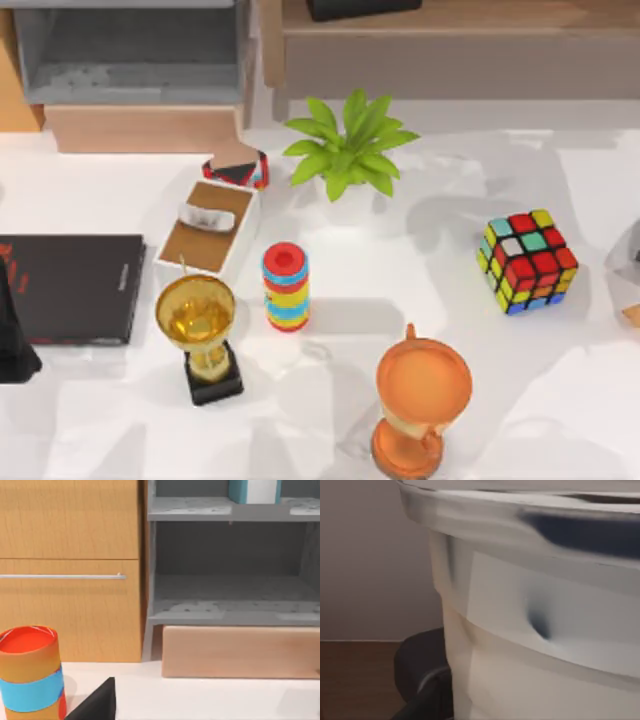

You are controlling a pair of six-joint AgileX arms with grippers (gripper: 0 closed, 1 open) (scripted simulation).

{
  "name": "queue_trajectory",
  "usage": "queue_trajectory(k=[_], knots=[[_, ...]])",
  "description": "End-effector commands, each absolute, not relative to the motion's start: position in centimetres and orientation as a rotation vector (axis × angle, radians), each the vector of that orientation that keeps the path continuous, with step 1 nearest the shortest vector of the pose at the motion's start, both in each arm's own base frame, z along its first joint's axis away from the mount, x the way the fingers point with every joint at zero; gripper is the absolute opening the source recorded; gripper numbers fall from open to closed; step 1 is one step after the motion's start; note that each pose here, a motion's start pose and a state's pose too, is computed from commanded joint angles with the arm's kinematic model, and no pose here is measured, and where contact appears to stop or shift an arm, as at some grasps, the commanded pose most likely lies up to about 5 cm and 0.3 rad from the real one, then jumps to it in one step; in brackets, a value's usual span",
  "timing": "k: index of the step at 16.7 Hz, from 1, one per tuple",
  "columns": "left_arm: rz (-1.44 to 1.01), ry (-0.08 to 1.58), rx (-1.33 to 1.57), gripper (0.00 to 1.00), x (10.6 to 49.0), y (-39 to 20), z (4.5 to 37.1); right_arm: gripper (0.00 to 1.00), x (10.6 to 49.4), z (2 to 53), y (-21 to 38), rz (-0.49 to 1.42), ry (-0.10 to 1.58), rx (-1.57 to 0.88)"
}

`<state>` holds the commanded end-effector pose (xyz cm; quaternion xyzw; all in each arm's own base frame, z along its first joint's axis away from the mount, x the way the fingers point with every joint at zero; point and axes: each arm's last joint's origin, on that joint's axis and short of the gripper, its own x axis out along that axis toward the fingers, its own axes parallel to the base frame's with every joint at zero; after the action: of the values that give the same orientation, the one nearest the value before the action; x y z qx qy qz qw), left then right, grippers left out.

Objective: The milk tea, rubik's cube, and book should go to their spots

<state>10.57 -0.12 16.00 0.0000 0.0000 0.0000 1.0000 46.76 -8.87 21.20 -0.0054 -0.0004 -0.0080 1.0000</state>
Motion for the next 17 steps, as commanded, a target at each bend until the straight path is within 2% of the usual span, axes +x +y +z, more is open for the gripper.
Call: queue_trajectory(k=[11, 17], knots=[[0.0, 0.0, 0.0, 1.0, 10.57, -0.12, 16.0, 0.02, 46.76, 21.2, -8.87, -0.016, -0.001, -0.011], [0.0, 0.0, 0.0, 1.0, 10.57, -0.12, 16.0, 0.0, 46.76, 21.2, -8.87, -0.016, -0.001, -0.011]])
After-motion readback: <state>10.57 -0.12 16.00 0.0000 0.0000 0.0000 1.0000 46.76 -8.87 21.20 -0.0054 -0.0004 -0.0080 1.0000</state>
